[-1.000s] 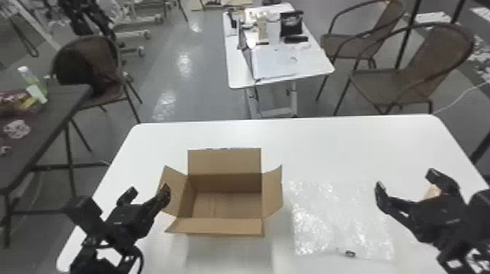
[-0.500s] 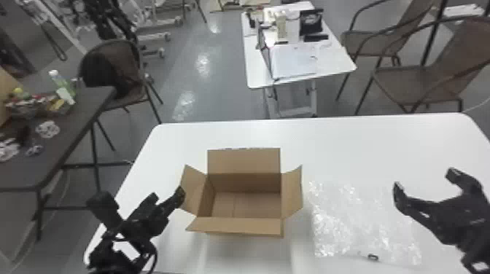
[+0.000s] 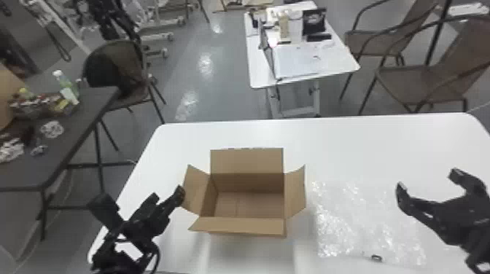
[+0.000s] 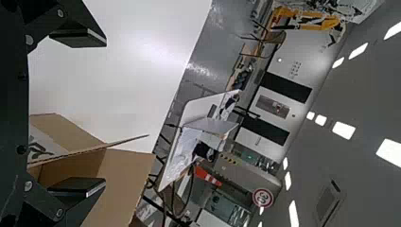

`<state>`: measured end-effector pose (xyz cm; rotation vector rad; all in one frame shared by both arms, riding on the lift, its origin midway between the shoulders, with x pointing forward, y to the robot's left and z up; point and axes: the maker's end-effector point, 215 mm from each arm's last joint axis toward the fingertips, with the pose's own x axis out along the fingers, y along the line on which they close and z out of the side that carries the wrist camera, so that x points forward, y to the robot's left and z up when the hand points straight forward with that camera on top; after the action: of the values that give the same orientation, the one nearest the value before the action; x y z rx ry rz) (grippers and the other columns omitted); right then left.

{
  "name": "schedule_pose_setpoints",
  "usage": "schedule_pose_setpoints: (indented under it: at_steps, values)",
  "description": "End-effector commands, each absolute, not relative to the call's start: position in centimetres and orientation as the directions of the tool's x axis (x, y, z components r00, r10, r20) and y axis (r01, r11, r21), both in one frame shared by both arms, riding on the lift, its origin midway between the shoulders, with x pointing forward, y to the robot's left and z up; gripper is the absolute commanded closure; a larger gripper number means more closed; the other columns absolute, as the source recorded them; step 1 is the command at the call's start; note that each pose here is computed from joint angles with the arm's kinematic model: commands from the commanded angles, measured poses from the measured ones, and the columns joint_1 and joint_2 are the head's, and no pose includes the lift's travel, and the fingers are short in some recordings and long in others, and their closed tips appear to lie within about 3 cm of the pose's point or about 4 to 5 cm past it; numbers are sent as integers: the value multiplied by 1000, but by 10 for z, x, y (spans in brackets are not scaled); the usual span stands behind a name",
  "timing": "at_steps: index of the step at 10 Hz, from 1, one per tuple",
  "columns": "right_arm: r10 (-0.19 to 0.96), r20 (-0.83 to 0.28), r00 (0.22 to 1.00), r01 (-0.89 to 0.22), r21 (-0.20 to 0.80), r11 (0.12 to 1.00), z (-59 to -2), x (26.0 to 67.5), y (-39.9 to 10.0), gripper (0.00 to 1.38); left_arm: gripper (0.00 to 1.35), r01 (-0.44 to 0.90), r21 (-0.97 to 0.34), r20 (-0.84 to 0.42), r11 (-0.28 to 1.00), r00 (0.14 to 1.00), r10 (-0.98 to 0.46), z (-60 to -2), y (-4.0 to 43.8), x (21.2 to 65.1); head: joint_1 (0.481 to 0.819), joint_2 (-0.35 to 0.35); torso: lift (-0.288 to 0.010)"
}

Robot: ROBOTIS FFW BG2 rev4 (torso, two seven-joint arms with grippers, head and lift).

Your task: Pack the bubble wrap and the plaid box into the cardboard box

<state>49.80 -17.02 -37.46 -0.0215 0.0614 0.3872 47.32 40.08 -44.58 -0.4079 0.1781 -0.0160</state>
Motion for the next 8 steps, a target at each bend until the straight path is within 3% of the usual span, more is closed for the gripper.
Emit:
schedule_pose_setpoints:
  at_steps: [1, 4, 5, 6, 8]
  values:
    - [377, -67, 924, -378, -8, 926, -375, 498, -171, 130, 246, -14, -404, -175, 915, 982, -63, -448, 395, 473, 695, 259, -18]
    - [378, -73, 923, -379, -5, 925, -378, 498, -171, 130, 277, 18, -413, -178, 911, 979, -100, -450, 375, 478, 695, 240, -18]
    - [378, -74, 923, -379, -1, 925, -379, 498, -171, 130, 582, 18, -397, -173, 918, 980, -94, -448, 377, 479, 695, 233, -18]
    - [379, -77, 922, -380, 1, 925, -380, 497, -171, 130, 795, 16, -397, -170, 918, 981, -91, -447, 379, 478, 695, 232, -18]
    - [381, -83, 921, -381, 6, 924, -382, 497, -170, 130, 852, 24, -398, -171, 917, 980, -100, -447, 374, 479, 695, 234, -18]
